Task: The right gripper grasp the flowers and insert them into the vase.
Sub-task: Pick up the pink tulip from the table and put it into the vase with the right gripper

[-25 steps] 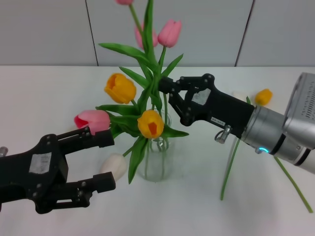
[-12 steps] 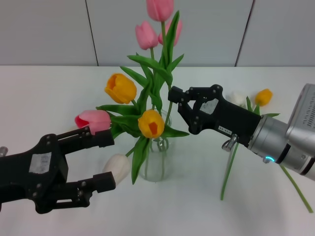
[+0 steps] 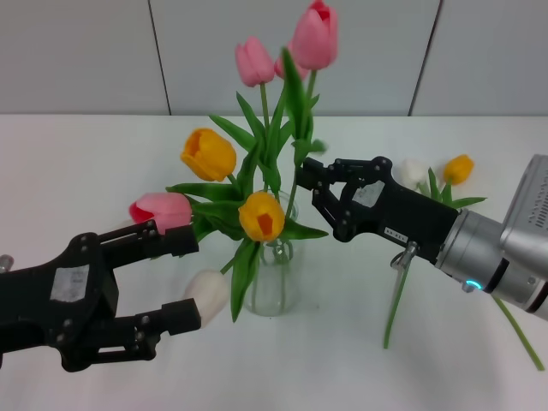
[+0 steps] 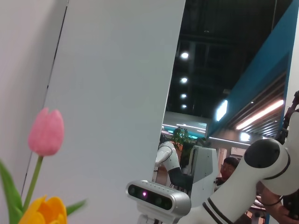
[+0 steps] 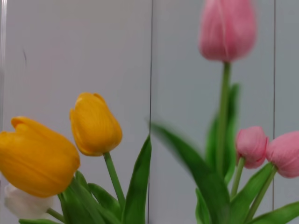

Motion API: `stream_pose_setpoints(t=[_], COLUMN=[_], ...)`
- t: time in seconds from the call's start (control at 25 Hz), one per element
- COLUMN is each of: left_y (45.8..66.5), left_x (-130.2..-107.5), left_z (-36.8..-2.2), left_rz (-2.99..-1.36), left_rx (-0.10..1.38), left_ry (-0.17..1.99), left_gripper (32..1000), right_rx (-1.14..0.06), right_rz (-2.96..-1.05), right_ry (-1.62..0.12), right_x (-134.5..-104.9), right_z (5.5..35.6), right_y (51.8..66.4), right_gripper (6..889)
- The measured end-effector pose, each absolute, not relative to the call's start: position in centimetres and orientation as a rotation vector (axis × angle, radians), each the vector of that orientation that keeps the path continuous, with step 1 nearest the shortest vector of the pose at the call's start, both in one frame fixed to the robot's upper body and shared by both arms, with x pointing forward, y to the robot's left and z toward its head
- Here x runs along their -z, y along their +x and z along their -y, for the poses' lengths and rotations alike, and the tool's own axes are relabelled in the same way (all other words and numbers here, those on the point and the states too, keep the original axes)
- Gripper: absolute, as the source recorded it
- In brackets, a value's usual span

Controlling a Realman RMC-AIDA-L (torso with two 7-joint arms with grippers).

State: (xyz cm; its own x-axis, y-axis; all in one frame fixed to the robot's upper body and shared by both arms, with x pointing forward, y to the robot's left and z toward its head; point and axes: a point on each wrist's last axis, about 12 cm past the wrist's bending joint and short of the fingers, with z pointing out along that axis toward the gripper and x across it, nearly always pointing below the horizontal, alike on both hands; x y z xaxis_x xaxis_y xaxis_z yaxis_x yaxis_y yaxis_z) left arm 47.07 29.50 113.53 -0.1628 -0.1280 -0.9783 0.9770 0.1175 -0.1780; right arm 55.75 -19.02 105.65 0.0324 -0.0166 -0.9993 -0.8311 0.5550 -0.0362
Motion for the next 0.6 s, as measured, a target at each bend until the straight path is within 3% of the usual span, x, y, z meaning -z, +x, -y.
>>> stream_pose_setpoints(t=[0.08, 0.6], left_y=[47.07, 47.02], left_x=[-113.53, -113.5], left_z=[-29.5, -29.53], left_rz=[-1.302, -1.303], left_rx=[1.289, 1.289], left_ry=[0.941, 0.939], left_gripper=[834, 835], right_rx=[-0.738, -0.723], right_rz=[-1.41, -1.409], right_ry=[-0.788, -0.787], right_x=[-105.6, -105.55], right_z=[19.06, 19.69], right_y=[55.69, 55.59], right_gripper=[69, 341])
